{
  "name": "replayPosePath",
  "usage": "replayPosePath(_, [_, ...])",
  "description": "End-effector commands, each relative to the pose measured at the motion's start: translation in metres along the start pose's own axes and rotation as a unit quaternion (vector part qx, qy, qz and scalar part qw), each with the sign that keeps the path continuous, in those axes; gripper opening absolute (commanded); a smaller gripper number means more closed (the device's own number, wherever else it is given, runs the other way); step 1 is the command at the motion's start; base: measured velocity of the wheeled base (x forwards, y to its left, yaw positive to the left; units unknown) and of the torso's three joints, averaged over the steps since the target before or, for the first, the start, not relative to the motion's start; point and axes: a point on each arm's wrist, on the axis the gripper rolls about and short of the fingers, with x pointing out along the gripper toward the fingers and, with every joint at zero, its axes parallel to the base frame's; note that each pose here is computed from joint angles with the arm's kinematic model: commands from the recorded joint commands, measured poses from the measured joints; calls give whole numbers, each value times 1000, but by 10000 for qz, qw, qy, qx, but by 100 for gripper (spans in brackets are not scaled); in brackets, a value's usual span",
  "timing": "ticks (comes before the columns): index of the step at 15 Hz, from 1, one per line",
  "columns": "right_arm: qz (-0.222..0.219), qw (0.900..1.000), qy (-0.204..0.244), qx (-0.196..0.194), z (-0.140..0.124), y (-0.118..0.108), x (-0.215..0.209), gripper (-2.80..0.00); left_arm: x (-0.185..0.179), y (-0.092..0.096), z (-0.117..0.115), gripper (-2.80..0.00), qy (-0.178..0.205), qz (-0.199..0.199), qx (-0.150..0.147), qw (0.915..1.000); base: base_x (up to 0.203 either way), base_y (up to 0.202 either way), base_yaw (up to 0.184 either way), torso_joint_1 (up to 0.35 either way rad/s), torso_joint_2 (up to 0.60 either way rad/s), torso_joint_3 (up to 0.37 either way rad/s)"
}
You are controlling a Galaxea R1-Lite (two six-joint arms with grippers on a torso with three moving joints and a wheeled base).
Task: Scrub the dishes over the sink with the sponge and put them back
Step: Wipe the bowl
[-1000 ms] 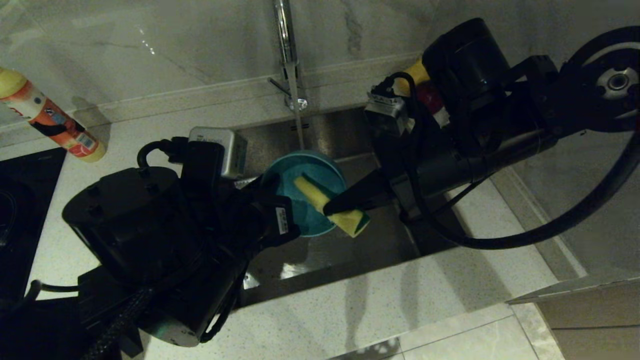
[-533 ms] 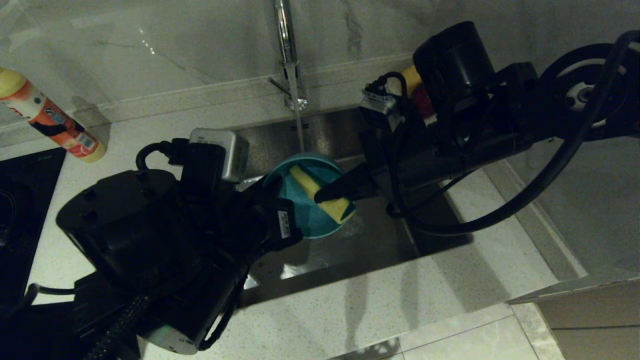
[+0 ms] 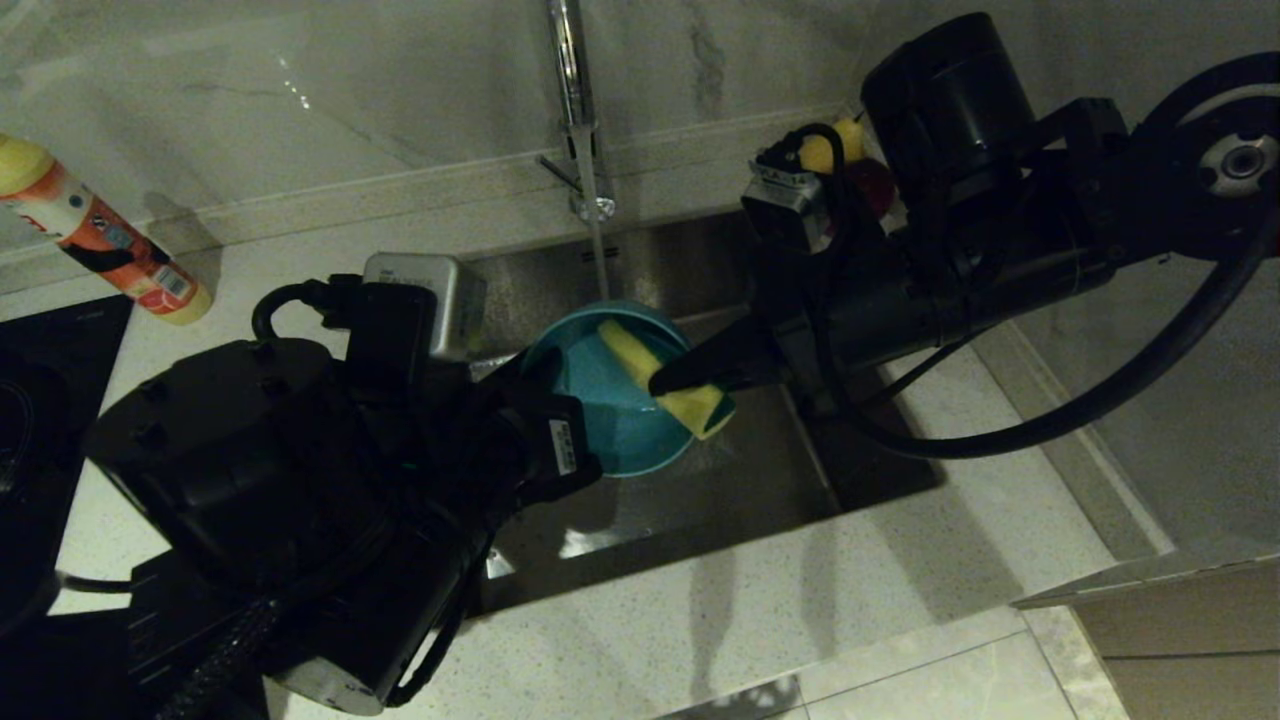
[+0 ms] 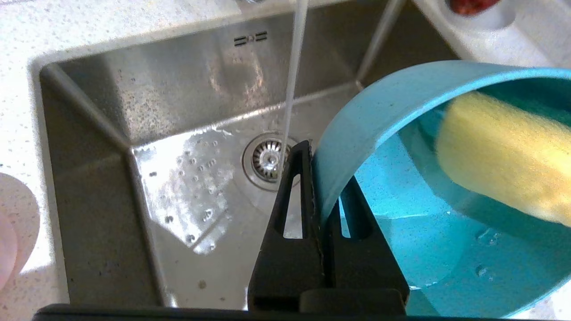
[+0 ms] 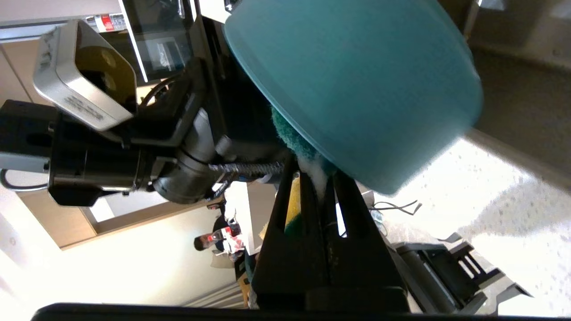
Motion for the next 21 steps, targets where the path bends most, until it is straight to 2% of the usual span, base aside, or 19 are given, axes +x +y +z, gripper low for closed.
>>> replayPosePath(1, [-13,10000,9,51,-1,0,-5,-280,0,0,2,-280,-85,31,-53,9999,0,0,0,0,0,0])
replayPosePath(8, [-139,9988,362,307,-7,-10,10,-280,2,1,19,-280,-340,71,-122,9993,0,0,0,0,0,0])
replayPosePath(12, [-92,9983,509,284,-9,-11,26,-280,0,2,14,-280,-268,58,-124,9995,0,0,0,0,0,0])
replayPosePath(21, [22,10000,60,25,-1,1,1,-280,-6,5,-2,-280,-153,38,-47,9999,0,0,0,0,0,0])
